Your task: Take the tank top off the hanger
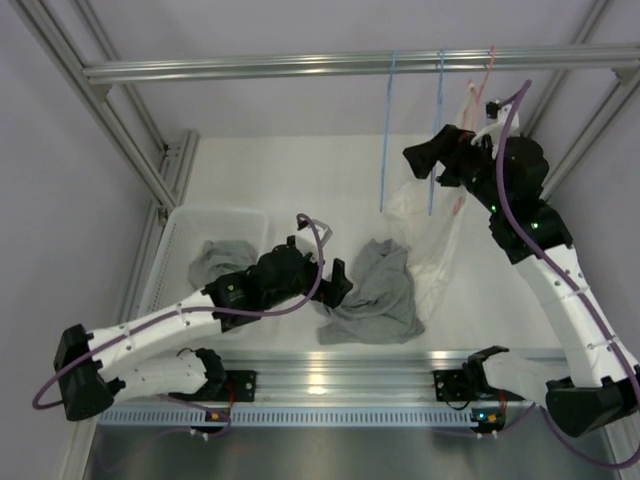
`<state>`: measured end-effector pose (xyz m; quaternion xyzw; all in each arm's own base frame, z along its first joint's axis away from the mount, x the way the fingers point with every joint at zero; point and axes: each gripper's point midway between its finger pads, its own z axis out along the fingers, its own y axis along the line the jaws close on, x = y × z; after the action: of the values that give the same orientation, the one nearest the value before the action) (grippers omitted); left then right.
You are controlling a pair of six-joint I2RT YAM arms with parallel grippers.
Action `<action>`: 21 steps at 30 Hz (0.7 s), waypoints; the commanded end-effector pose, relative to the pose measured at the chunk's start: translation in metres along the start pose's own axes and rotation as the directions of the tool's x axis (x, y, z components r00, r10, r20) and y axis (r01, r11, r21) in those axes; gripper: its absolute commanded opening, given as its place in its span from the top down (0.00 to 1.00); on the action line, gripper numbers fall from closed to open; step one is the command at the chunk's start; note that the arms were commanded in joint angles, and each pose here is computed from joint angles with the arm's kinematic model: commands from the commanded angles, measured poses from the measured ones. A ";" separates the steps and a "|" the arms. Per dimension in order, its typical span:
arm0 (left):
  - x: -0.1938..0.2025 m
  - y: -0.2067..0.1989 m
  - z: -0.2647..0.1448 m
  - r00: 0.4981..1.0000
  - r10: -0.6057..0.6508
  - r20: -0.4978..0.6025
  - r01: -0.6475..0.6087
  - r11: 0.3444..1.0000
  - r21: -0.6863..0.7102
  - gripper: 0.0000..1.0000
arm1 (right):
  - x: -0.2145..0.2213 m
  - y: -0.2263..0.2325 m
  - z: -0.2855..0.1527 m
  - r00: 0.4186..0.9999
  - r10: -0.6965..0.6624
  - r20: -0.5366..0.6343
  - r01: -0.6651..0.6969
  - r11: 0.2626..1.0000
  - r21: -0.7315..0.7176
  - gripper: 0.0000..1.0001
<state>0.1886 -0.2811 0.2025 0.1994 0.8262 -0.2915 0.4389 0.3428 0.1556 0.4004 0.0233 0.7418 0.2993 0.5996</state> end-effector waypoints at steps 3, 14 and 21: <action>-0.025 -0.034 0.046 0.983 0.130 0.127 -0.144 0.983 0.116 0.01 | -0.016 0.032 -0.058 0.996 -0.053 0.067 0.062 0.987 -0.145 0.01; 0.049 -0.051 0.145 0.974 0.222 0.048 -0.226 0.962 0.152 0.01 | 0.000 0.005 -0.163 0.973 -0.199 0.116 0.201 0.980 -0.005 0.01; 0.080 -0.058 0.173 0.985 0.168 -0.043 -0.157 0.970 0.188 0.14 | 0.010 0.000 -0.171 0.967 -0.245 0.076 0.245 0.969 0.004 0.01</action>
<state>0.2119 -0.3998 0.0409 0.3350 0.8203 -0.2595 0.3841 0.1814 0.0930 0.4332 -0.0513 0.6824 0.2538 0.6836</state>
